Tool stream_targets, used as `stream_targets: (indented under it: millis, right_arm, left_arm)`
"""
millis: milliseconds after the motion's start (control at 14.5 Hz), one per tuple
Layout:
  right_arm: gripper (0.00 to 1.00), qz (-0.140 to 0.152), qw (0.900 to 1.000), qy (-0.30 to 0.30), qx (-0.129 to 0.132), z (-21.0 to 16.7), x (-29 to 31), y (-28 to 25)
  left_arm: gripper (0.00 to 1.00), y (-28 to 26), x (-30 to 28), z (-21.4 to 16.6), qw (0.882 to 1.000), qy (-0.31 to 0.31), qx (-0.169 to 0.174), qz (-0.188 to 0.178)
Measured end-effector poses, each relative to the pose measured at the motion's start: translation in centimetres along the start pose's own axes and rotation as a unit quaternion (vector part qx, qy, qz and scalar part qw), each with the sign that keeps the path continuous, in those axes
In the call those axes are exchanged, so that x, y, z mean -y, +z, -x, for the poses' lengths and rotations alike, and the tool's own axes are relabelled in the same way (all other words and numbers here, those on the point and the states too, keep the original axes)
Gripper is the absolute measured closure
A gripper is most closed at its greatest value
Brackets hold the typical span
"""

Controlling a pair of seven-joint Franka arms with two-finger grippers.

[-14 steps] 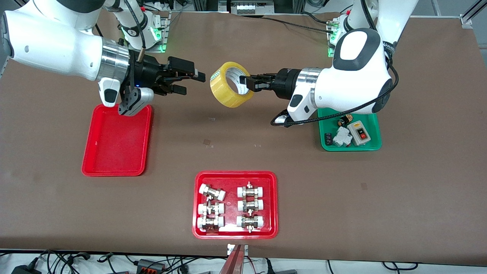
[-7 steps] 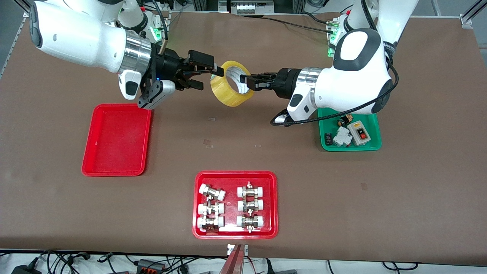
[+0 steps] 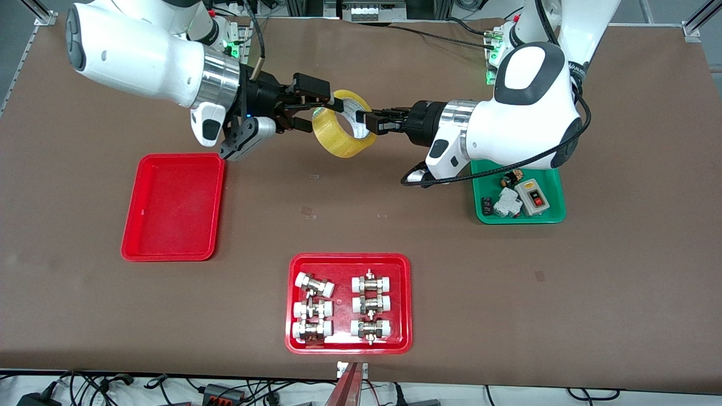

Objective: Left arm passes tape to right arm into tray
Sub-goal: 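Bring the tape toward the right gripper and close the right gripper on it, then open the left gripper and release the tape to the right gripper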

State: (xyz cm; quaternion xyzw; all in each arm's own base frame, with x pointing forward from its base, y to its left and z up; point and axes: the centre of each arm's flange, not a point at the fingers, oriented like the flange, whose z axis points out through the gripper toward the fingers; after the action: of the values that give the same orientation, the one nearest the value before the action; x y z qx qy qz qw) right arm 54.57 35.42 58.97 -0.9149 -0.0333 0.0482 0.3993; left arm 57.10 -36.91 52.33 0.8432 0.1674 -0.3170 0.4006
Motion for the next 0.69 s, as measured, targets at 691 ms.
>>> stream_targets:
  millis: [691]
  right_arm:
    - [0.15, 0.001, 1.0, -0.007, -0.002, -0.31, -0.3, 0.13]
  left_arm:
    - [0.77, -0.21, 0.08, -0.09, 1.0, -0.001, 0.0, 0.0]
